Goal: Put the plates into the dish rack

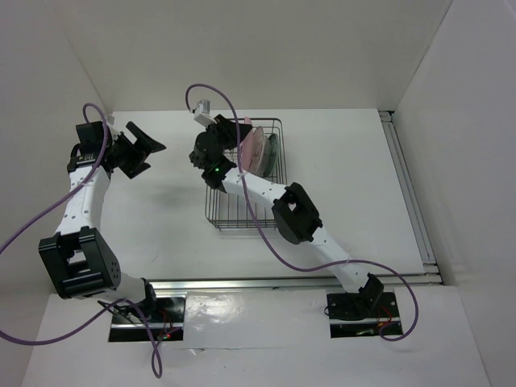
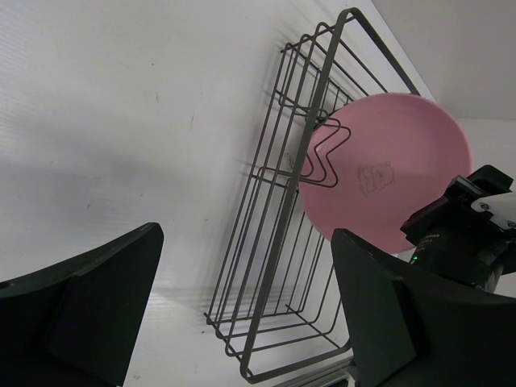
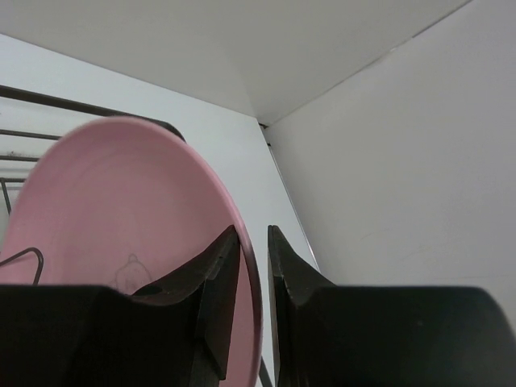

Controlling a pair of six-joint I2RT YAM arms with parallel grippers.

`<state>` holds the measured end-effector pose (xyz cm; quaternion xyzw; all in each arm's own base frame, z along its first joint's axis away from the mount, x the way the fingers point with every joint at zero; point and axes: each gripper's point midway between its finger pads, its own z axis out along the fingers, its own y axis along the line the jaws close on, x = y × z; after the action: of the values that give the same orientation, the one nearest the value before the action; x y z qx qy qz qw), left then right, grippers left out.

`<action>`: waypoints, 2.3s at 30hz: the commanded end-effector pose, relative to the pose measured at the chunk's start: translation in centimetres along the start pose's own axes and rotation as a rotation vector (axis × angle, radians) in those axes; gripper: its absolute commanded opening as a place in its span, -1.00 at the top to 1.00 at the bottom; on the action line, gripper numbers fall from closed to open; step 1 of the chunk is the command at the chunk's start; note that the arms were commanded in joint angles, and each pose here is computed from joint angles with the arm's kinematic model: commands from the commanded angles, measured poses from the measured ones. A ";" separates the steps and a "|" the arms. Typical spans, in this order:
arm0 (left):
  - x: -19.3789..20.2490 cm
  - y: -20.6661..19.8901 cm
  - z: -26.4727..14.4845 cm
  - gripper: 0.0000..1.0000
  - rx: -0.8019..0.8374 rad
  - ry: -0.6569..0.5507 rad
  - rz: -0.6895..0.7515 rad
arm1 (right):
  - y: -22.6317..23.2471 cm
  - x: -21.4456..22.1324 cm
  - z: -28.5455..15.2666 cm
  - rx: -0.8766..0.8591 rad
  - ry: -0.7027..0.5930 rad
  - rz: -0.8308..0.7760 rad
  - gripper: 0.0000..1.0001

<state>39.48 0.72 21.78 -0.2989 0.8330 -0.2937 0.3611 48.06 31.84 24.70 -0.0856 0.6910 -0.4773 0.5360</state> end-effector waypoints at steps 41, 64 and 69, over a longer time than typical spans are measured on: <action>-1.3 -1.1 -0.4 -0.99 0.040 -0.020 0.023 | 1.7 4.6 -1.2 0.028 0.160 0.057 -0.09; -1.3 -1.1 -0.4 -0.99 0.040 -0.020 0.023 | -0.9 1.0 -4.2 -0.018 0.084 0.119 -0.47; -1.4 -0.9 -0.4 -0.99 0.033 -0.026 0.023 | -3.8 -1.6 -5.7 -0.042 0.038 0.162 -0.47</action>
<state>39.51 0.80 21.53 -0.3004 0.8328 -0.2997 0.3555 45.41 35.35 22.18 -0.1178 0.6840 -0.4690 0.5461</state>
